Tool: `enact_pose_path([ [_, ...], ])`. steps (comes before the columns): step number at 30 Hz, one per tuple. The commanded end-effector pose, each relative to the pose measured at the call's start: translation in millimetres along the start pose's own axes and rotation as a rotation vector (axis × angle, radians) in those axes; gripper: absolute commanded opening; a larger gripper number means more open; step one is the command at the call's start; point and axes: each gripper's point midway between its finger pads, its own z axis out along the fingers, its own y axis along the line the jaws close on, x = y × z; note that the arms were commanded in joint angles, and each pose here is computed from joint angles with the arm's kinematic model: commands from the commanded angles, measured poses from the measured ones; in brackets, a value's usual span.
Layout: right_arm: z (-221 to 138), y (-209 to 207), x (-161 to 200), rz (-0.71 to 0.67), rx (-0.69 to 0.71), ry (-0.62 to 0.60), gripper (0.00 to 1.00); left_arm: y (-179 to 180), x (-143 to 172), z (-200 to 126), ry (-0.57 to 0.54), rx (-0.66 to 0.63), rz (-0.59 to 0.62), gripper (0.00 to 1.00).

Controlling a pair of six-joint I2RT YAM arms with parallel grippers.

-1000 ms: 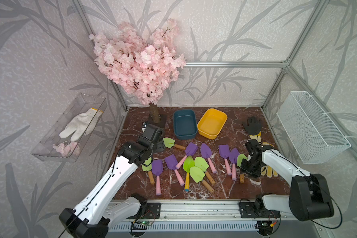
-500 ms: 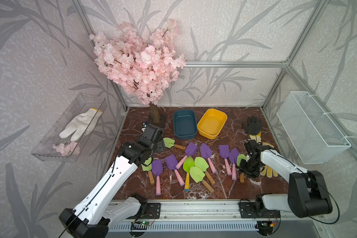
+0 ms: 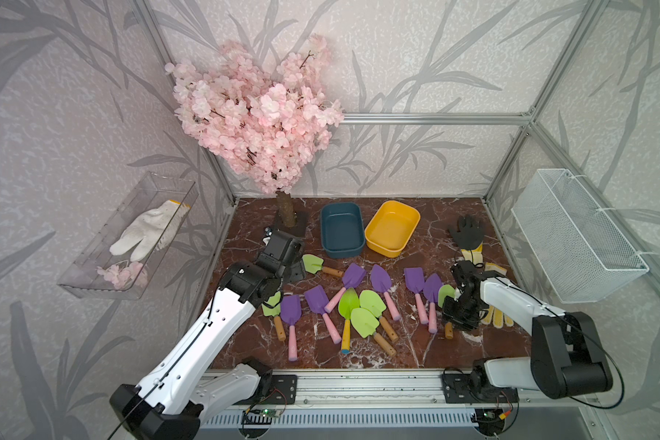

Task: Sort the small shovels by color and place them into the storage box
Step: Pick up the shovel from the center of the board.

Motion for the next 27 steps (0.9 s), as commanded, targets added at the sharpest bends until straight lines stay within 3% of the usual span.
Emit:
enact_pose_path([
  [1, 4.3, -3.2, 2.4, 0.014, 0.008, 0.012, 0.43, 0.5, 3.3, 3.2, 0.004, -0.004, 0.006, 0.71],
  [27, 3.4, -5.2, 0.4, 0.015, 0.009, -0.015, 0.34, 0.3, 1.9, 3.7, -0.003, -0.005, 0.007, 0.71],
])
